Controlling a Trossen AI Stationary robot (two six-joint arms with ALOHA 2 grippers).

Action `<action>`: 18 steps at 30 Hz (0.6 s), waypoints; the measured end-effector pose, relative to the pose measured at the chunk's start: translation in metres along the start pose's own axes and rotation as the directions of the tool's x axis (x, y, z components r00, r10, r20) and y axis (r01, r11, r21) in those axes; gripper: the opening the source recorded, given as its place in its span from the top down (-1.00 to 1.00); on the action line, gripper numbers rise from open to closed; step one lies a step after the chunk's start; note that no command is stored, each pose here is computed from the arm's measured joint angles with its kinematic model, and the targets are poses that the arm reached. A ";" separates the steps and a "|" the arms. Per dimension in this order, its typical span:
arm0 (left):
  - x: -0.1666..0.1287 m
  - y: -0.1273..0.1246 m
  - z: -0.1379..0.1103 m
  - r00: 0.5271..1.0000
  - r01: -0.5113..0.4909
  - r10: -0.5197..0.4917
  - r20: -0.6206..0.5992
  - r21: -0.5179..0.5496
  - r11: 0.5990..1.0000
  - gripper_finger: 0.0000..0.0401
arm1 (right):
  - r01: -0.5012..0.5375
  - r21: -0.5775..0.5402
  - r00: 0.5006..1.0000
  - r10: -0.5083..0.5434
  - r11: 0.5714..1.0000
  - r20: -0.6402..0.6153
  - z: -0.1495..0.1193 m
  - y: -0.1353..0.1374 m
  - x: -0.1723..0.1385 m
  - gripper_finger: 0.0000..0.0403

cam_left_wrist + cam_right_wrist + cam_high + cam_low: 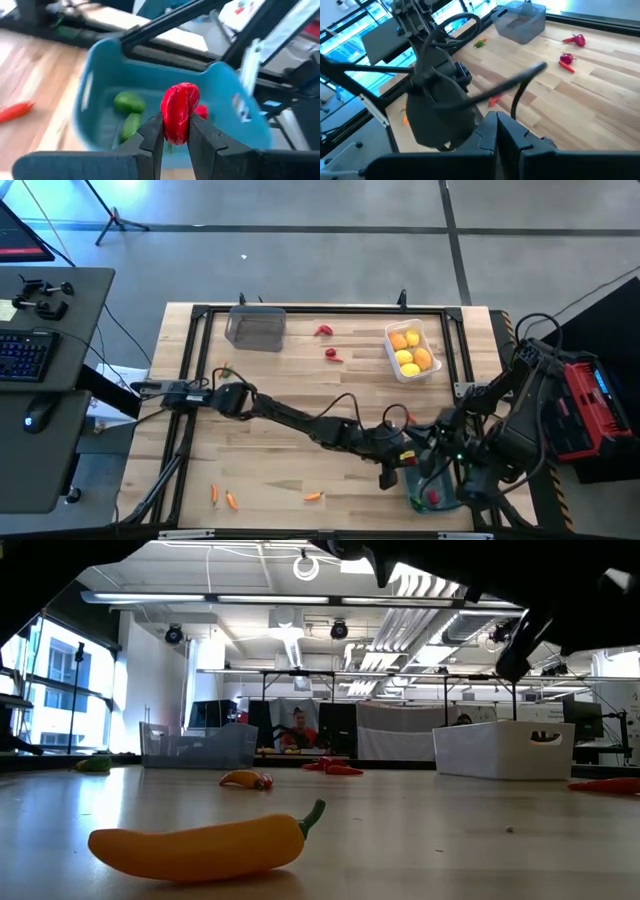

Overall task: Sort produce into baskets
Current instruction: Put the red chili pepper into the blue bin

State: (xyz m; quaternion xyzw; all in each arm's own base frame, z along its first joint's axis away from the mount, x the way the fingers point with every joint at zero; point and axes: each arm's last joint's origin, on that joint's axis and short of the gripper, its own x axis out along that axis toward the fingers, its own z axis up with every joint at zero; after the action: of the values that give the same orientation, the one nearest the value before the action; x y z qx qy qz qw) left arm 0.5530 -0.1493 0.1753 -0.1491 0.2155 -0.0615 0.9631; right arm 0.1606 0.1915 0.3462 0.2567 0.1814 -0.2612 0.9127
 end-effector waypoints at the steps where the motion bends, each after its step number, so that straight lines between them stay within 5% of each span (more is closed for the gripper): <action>1: 0.000 0.002 -0.001 1.000 -0.012 0.012 -0.013 -0.011 1.000 0.69 | 0.003 0.002 1.000 -0.003 1.000 0.002 0.001 0.000 0.001 1.00; 11: -0.001 0.001 0.010 0.995 0.039 -0.051 0.080 0.139 0.990 0.69 | 0.026 0.002 1.000 -0.026 1.000 0.012 0.004 0.000 0.007 1.00; 18: -0.001 -0.003 0.010 0.992 0.080 -0.092 0.090 0.124 0.989 0.69 | 0.026 0.004 1.000 -0.026 1.000 0.012 0.004 0.000 0.007 1.00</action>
State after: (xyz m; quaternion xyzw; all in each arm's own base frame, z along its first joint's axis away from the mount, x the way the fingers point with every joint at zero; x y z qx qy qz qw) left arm 0.5565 -0.1497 0.1854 -0.1028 0.1586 -0.1087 0.9759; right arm 0.1668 0.1863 0.3462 0.2546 0.1788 -0.2748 0.9098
